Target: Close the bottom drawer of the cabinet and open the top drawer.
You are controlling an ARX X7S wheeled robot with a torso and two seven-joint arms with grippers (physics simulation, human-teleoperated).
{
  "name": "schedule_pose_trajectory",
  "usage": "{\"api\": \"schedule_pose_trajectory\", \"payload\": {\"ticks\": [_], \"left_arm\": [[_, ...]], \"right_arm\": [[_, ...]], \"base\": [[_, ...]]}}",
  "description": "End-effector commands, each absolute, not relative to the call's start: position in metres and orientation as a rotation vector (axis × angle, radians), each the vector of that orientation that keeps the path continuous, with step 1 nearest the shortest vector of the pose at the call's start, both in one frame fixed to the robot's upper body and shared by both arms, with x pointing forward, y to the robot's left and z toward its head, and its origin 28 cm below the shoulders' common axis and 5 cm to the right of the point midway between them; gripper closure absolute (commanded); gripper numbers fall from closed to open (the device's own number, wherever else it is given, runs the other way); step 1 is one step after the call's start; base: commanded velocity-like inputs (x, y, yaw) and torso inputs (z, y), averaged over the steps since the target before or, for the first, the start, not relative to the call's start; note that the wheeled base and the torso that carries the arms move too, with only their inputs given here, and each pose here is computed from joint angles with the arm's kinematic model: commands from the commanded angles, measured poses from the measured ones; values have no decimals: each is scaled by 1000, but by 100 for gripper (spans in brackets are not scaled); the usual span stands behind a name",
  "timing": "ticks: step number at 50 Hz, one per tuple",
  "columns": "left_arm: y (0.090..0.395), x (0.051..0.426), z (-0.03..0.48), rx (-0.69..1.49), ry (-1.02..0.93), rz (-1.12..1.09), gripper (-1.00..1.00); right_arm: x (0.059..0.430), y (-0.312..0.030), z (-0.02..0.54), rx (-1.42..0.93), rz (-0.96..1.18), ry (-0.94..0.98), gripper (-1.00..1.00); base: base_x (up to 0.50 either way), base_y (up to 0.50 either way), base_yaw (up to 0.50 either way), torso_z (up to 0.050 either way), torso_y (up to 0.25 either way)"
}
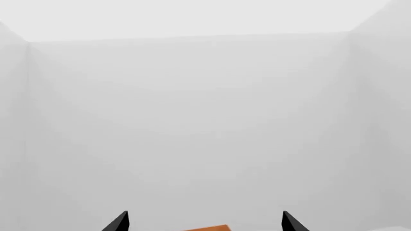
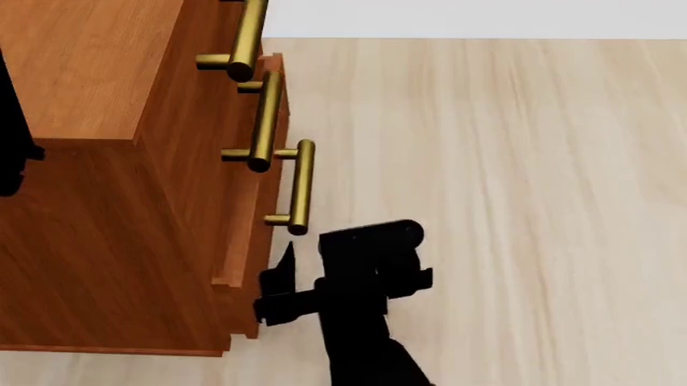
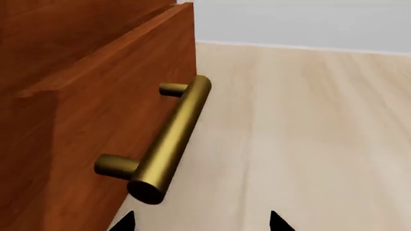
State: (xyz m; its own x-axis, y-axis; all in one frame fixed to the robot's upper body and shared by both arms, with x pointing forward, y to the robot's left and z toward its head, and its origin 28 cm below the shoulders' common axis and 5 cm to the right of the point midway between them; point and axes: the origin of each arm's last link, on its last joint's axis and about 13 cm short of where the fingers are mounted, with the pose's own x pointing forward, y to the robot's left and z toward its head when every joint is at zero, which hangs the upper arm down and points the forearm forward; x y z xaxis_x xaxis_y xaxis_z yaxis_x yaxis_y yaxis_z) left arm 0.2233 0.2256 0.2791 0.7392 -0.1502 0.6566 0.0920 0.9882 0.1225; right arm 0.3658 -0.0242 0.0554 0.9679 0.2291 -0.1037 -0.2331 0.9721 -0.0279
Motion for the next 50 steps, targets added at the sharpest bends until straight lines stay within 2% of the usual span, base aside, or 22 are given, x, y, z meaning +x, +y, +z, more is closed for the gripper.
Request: {"api": "schedule_pose_trajectory", "payload": {"ticks": [1,33,50], "left_arm": [[231,219,281,91,-733,-114,-100],[227,220,284,92,-739,-126,-100],[220,228,281,80,-737,-154,-100]], "right_arm": [[362,-1,64,-56,328,100,-100],[357,15,72,2,449,93,-100],[313,-42,79,27,321,76,-100]], "base": [[0,0,0,0,0],[0,0,2,0,0],[0,0,1,0,0]]}}
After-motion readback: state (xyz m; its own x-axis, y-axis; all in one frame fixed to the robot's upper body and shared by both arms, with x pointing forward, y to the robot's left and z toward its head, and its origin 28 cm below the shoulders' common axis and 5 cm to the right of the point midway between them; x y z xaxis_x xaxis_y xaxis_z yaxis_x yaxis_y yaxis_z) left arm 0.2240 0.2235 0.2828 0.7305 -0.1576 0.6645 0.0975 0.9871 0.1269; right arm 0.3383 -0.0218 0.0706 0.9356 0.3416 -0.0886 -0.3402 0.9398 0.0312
